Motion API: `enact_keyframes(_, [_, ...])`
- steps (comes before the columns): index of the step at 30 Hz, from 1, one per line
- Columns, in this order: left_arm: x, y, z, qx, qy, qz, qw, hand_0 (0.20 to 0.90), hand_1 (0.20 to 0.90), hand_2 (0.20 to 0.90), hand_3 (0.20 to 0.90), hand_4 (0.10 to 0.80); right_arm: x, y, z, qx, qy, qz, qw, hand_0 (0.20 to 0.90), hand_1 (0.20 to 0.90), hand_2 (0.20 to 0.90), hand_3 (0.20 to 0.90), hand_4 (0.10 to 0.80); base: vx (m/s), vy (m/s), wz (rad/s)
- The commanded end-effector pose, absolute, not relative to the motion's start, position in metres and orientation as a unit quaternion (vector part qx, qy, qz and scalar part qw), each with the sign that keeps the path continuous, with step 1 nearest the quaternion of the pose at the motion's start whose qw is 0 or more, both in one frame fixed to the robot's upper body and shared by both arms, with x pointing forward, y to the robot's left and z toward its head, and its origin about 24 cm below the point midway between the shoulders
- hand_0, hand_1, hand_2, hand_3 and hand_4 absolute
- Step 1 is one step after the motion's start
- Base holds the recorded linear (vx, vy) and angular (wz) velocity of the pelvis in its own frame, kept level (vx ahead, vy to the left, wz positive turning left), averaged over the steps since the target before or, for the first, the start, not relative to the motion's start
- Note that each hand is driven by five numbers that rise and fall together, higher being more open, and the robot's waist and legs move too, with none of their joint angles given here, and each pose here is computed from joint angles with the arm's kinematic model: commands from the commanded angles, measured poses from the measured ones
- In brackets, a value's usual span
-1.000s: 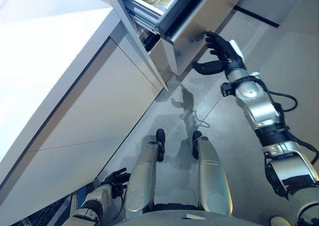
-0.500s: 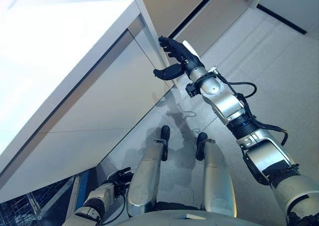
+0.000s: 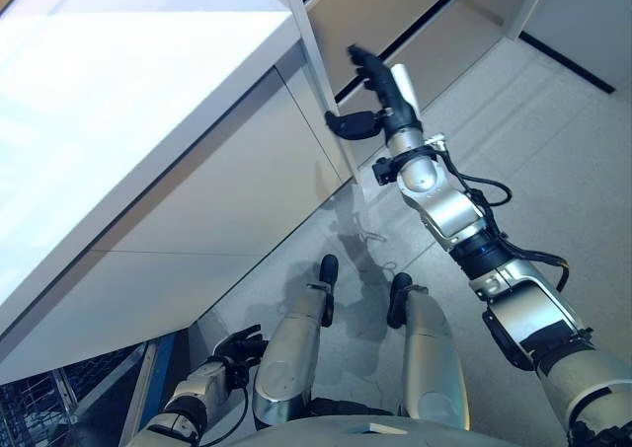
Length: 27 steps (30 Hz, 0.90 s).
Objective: Put drinks into fridge and close the fridge
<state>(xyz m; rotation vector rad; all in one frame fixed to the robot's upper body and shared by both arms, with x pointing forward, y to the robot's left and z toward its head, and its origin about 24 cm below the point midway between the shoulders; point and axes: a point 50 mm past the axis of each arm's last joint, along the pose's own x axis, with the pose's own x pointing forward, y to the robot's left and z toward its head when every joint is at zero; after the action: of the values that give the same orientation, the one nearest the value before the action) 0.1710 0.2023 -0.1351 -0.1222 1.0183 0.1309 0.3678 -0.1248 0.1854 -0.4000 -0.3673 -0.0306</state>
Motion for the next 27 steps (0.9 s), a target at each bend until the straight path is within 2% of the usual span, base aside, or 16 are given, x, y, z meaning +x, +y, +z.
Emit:
enact_keyframes(1, [0.149, 0.220, -0.138, -0.042, 0.495, 0.105, 0.862, 0.900, 0.900, 0.900, 0.900, 0.800, 0.347, -0.136, 0.220, -0.117, -0.301, -0.046, 0.945, 0.900, 0.900, 0.900, 0.900, 0.800, 0.063, -0.099, 0.02])
enact_keyframes(4, [0.144, 0.226, -0.138, -0.041, 0.495, 0.131, 0.858, 0.900, 0.900, 0.900, 0.900, 0.800, 0.330, -0.171, 0.154, -0.106, -0.218, -0.080, 0.967, 0.900, 0.900, 0.900, 0.900, 0.800, 0.082, -0.094, -0.01])
enact_keyframes(6, [0.134, 0.228, -0.140, -0.042, 0.499, 0.144, 0.854, 0.900, 0.900, 0.900, 0.900, 0.800, 0.295, -0.202, 0.083, -0.108, -0.112, -0.089, 0.984, 0.900, 0.900, 0.900, 0.900, 0.800, 0.118, -0.086, -0.08])
enact_keyframes(7, [0.133, 0.228, -0.141, -0.042, 0.500, 0.144, 0.853, 0.900, 0.900, 0.900, 0.900, 0.800, 0.292, -0.203, 0.077, -0.111, -0.102, -0.089, 0.985, 0.900, 0.900, 0.900, 0.900, 0.800, 0.107, -0.082, -0.20])
enact_keyframes(8, [0.127, 0.229, -0.142, -0.041, 0.504, 0.147, 0.850, 0.900, 0.900, 0.900, 0.900, 0.800, 0.273, -0.212, 0.042, -0.121, -0.027, -0.082, 0.989, 0.900, 0.900, 0.900, 0.900, 0.800, 0.063, -0.062, -0.24])
enact_keyframes(10, [0.123, 0.231, -0.143, -0.038, 0.509, 0.145, 0.847, 0.900, 0.900, 0.900, 0.900, 0.800, 0.260, -0.220, 0.016, -0.118, 0.041, -0.086, 0.988, 0.900, 0.900, 0.900, 0.900, 0.800, 0.056, -0.063, -0.22])
enact_keyframes(11, [0.116, 0.233, -0.145, -0.043, 0.522, 0.153, 0.838, 0.900, 0.900, 0.900, 0.900, 0.800, 0.241, -0.231, -0.017, -0.108, 0.129, -0.093, 0.981, 0.900, 0.900, 0.900, 0.900, 0.800, 0.047, -0.064, -0.15])
enact_keyframes(13, [0.101, 0.237, -0.150, -0.052, 0.542, 0.162, 0.823, 0.900, 0.900, 0.900, 0.900, 0.800, 0.207, -0.244, -0.060, -0.106, 0.238, -0.104, 0.960, 0.900, 0.900, 0.900, 0.900, 0.800, 0.034, -0.071, -0.08])
enact_keyframes(16, [0.093, 0.239, -0.153, -0.050, 0.549, 0.164, 0.818, 0.900, 0.900, 0.900, 0.900, 0.800, 0.179, -0.253, -0.092, -0.083, 0.329, -0.130, 0.932, 0.900, 0.900, 0.900, 0.900, 0.800, 0.002, -0.053, -0.03])
enact_keyframes(17, [0.088, 0.240, -0.156, -0.048, 0.552, 0.160, 0.817, 0.900, 0.900, 0.900, 0.900, 0.800, 0.157, -0.251, -0.114, -0.080, 0.393, -0.097, 0.911, 0.900, 0.900, 0.900, 0.900, 0.800, -0.018, -0.072, -0.02])
enact_keyframes(19, [0.086, 0.240, -0.157, -0.047, 0.553, 0.157, 0.817, 0.900, 0.900, 0.900, 0.900, 0.800, 0.143, -0.246, -0.127, -0.078, 0.439, -0.073, 0.892, 0.900, 0.900, 0.900, 0.900, 0.800, -0.028, -0.049, -0.02])
enact_keyframes(20, [0.085, 0.238, -0.159, -0.045, 0.558, 0.148, 0.815, 0.900, 0.900, 0.900, 0.900, 0.800, 0.120, -0.238, -0.144, -0.075, 0.503, -0.033, 0.860, 0.900, 0.900, 0.900, 0.900, 0.800, -0.036, -0.028, 0.00])
enact_keyframes(22, [0.084, 0.238, -0.160, -0.038, 0.564, 0.137, 0.813, 0.900, 0.900, 0.900, 0.900, 0.800, 0.105, -0.235, -0.152, -0.083, 0.540, -0.001, 0.838, 0.900, 0.900, 0.900, 0.900, 0.800, -0.036, -0.032, 0.03])
enact_keyframes(24, [0.082, 0.234, -0.162, -0.017, 0.573, 0.112, 0.812, 0.900, 0.900, 0.900, 0.900, 0.800, 0.078, -0.232, -0.163, -0.071, 0.608, 0.016, 0.790, 0.900, 0.900, 0.900, 0.900, 0.800, -0.023, -0.037, 0.05])
enact_keyframes(27, [0.078, 0.231, -0.164, -0.009, 0.581, 0.102, 0.807, 0.900, 0.900, 0.900, 0.900, 0.800, 0.066, -0.231, -0.167, -0.054, 0.642, 0.011, 0.765, 0.900, 0.900, 0.900, 0.900, 0.800, 0.000, -0.011, 0.03])
